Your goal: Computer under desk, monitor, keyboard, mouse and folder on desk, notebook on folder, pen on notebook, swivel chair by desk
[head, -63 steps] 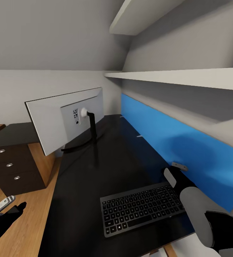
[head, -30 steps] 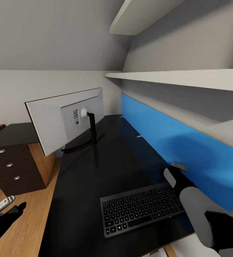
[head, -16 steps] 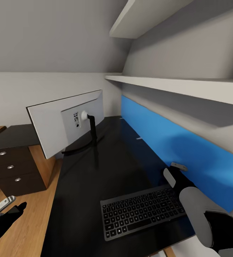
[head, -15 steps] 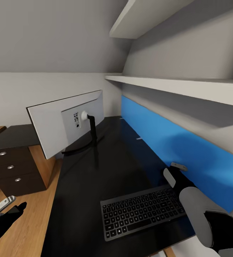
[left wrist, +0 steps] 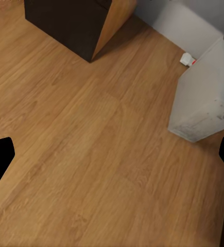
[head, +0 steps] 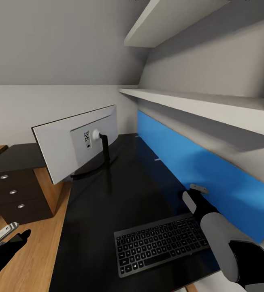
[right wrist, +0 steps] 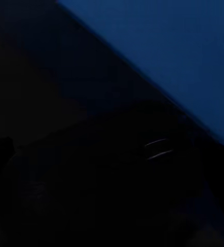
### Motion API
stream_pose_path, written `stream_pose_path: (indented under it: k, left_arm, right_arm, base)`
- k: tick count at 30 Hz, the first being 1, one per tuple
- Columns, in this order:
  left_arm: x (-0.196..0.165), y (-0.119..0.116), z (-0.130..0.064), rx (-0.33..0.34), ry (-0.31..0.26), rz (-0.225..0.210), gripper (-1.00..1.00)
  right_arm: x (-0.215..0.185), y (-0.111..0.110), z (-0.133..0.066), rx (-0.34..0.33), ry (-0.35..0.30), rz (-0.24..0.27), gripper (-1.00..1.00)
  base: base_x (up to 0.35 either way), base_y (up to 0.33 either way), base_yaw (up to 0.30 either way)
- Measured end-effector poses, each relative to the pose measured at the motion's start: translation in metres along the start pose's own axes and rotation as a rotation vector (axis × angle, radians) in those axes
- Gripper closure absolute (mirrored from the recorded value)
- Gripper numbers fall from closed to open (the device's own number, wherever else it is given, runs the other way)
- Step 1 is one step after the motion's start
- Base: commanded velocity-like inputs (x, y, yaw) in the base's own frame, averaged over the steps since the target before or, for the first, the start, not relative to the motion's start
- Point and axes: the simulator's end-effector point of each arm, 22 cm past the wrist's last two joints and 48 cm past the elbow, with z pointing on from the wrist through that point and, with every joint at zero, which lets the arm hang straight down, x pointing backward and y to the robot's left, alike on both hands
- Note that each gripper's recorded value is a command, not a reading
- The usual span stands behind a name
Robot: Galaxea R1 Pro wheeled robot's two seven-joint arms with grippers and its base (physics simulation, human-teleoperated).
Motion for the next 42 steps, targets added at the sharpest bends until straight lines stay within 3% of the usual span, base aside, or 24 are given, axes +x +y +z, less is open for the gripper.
stream_pose_path:
  k: [5,11,17,25,29,31,34,37,42]
  left_arm:
    - [0.0,-0.012,-0.005,0.015,0.01,0.016,-1.0]
    - [-0.003,-0.019,-0.01,0.021,0.018,0.023,-1.0]
    - [-0.01,-0.022,-0.015,0.021,0.019,0.025,-1.0]
    - [-0.019,-0.025,-0.023,0.02,0.02,0.025,-1.0]
    - [-0.02,-0.026,-0.024,0.021,0.02,0.025,-1.0]
    - [-0.02,-0.026,-0.024,0.021,0.02,0.026,-1.0]
    - [-0.02,-0.026,-0.024,0.022,0.021,0.026,-1.0]
    - [-0.02,-0.026,-0.024,0.022,0.021,0.026,-1.0]
    - [-0.02,-0.025,-0.024,0.021,0.021,0.027,-1.0]
  right_arm:
    - [-0.003,0.018,-0.008,-0.054,-0.003,-0.016,1.0]
    - [0.013,0.08,-0.033,-0.136,-0.04,-0.058,1.0]
    - [0.013,0.1,-0.047,-0.159,-0.084,-0.127,1.0]
    - [0.013,0.13,-0.072,-0.211,-0.125,-0.112,1.0]
    - [0.019,0.141,-0.098,-0.245,-0.199,-0.136,1.0]
    - [0.022,0.141,-0.113,-0.229,-0.227,-0.154,1.0]
    - [0.032,0.14,-0.132,-0.219,-0.242,-0.171,1.0]
    - [0.041,0.15,-0.161,-0.258,-0.275,-0.19,1.0]
    - [0.054,0.157,-0.184,-0.298,-0.277,-0.205,1.0]
  base:
    - [0.0,0.0,0.0]
    - [0.0,0.0,0.0]
    - [0.0,0.0,0.0]
    - [0.0,0.0,0.0]
    - [0.0,0.0,0.0]
    - [0.0,0.0,0.0]
    - [0.0,0.0,0.0]
    - [0.0,0.0,0.0]
    - [0.0,0.0,0.0]
